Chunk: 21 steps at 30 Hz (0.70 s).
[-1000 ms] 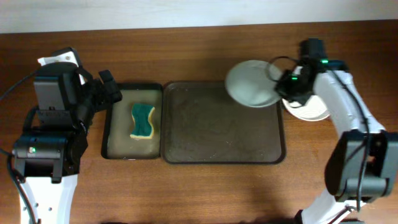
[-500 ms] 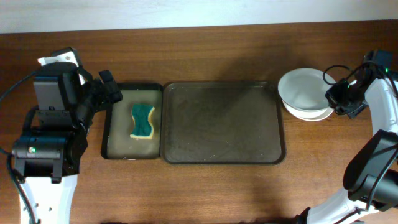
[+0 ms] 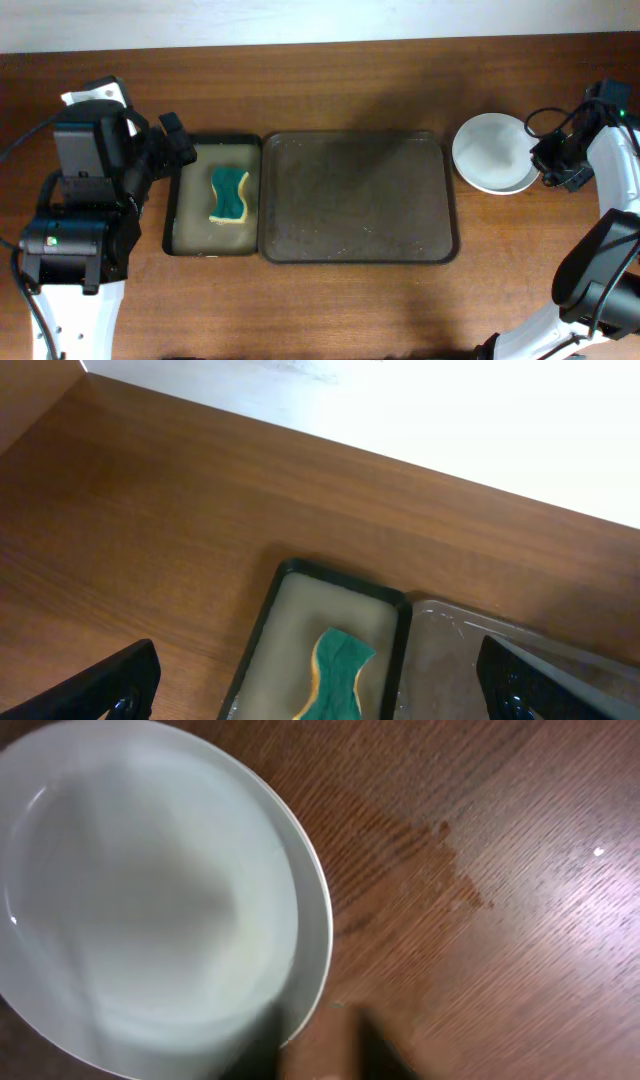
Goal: Clean dirty plates on tray and stack at the side
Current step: 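Place the plate on the stack at the right side, then release the plate and move the right gripper back over the tray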
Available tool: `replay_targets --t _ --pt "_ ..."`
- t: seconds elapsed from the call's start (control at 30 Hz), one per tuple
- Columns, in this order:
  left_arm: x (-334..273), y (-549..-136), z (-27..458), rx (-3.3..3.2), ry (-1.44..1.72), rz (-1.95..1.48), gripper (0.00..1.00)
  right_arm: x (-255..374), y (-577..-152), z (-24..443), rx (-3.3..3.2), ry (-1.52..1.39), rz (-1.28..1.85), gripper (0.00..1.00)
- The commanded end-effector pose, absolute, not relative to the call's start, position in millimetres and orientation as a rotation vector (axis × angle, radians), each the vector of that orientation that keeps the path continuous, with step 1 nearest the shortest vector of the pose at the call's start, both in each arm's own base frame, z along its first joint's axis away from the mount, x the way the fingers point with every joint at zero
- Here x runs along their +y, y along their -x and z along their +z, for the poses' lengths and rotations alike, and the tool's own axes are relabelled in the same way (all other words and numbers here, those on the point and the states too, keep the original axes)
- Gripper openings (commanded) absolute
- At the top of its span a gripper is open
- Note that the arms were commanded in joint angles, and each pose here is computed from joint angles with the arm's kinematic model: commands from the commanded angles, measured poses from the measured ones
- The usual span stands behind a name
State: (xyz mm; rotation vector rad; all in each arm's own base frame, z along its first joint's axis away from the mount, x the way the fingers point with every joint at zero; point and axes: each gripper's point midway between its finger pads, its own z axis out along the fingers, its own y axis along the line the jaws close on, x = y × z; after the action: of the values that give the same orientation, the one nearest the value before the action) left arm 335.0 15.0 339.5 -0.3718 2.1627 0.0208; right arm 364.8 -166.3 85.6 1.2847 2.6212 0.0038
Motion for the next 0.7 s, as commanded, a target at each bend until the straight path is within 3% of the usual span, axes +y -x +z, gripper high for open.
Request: replay_targets --t 0.0,0.1,0.17,0.57,0.63,0.67 --pt "15 -333 344 2.147 0.376 0.011 0.99 -166 -359 87 2.704 -1.148 -0.013 0.75" --pt "15 -333 344 2.147 0.376 0.011 0.99 -136 -361 82 2.833 -0.875 0.147 0.88" --pt "15 -333 344 2.147 0.376 0.011 0.99 -113 -366 81 2.844 -0.819 0.273 0.91" --pt "15 -333 344 2.147 0.376 0.011 0.99 19 -348 63 3.11 -0.227 0.211 0.91" --pt "15 -333 344 2.147 0.376 0.011 0.99 41 -346 63 3.122 -0.126 0.212 0.87" --pt "15 -333 344 2.147 0.376 0.011 0.99 48 -345 63 3.125 -0.096 0.212 0.73"
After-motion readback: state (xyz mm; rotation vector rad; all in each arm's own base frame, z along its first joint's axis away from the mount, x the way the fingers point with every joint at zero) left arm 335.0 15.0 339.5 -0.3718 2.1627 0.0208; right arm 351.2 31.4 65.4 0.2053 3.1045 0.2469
